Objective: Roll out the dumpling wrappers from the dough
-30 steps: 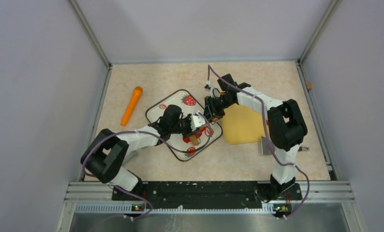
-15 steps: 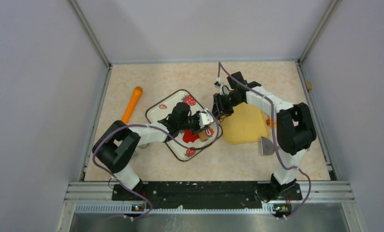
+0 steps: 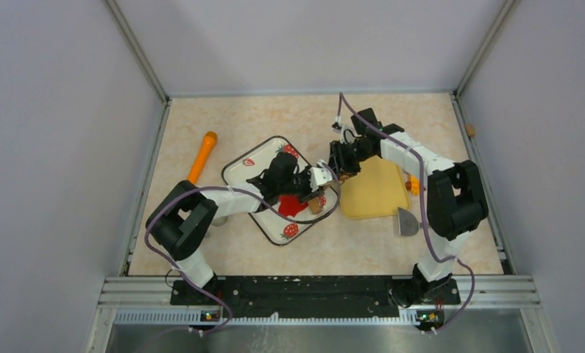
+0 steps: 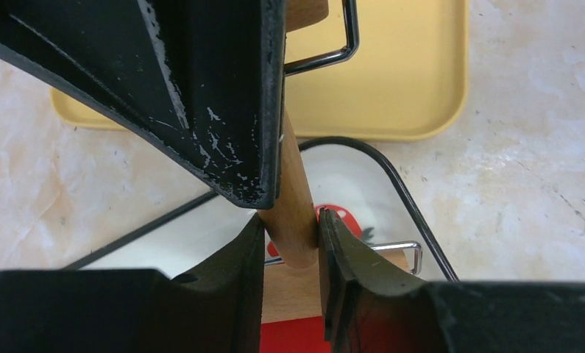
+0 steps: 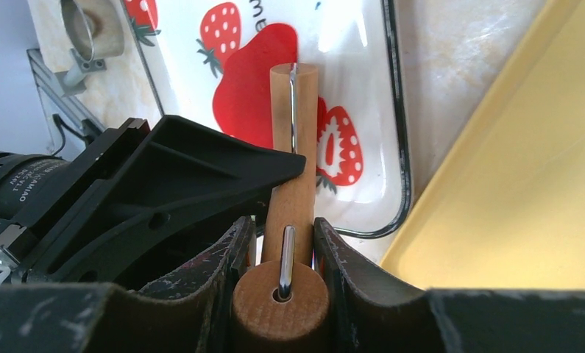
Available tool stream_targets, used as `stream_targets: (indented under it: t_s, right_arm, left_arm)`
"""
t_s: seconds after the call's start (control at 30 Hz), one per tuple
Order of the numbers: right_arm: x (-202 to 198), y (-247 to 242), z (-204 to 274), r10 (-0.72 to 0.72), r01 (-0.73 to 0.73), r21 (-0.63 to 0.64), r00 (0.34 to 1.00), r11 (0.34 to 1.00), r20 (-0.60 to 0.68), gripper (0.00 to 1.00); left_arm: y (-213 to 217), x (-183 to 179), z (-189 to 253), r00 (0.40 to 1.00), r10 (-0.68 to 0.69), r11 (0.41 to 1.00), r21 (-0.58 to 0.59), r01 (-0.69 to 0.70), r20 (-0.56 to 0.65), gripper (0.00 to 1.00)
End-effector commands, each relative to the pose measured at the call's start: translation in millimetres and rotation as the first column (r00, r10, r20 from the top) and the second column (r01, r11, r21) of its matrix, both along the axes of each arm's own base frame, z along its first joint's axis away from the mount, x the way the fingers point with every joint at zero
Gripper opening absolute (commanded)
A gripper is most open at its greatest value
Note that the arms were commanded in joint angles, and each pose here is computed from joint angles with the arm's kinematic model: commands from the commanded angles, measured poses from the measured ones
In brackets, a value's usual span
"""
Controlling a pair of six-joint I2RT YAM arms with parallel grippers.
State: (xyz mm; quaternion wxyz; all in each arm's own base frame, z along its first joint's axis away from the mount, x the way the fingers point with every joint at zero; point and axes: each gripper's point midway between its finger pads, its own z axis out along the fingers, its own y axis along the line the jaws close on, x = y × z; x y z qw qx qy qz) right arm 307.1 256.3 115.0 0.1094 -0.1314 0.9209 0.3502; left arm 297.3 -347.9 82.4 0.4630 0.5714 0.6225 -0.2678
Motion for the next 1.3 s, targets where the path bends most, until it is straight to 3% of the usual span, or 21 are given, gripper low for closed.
stream_targets:
  t_s: [0.0, 0.13, 0.47, 0.77, 1.27]
  right_arm:
    - [-15, 47, 72, 0.12, -0.143, 0.235, 0.987, 0.961, 0.108, 0.0]
    - [-27, 61, 70, 0.164, -0.185, 0.243, 0.981, 0.952, 0.105, 0.0]
    - [-26, 87, 29, 0.234, -0.248, 0.182, 0.967, 0.951, 0.097, 0.0]
    - [-19, 73, -2, 0.25, -0.257, 0.082, 0.964, 0.963, 0.093, 0.0]
    - [-11, 50, -7, 0.198, -0.202, 0.055, 0.977, 0.978, 0.077, 0.0]
  left_arm:
    - [-20, -30, 51, 0.993, -0.115, 0.99, -0.074, 0.116, 0.022, 0.0]
    - [-3, -45, 53, 0.994, -0.113, 0.992, -0.054, 0.113, 0.0, 0.0]
    - [33, -47, 2, 0.998, -0.023, 0.999, 0.031, 0.024, -0.05, 0.0]
    - [23, -41, -36, 0.997, -0.038, 0.999, 0.032, 0.041, -0.072, 0.0]
    - [-10, -20, -36, 0.991, -0.05, 0.999, -0.025, 0.047, -0.121, 0.0]
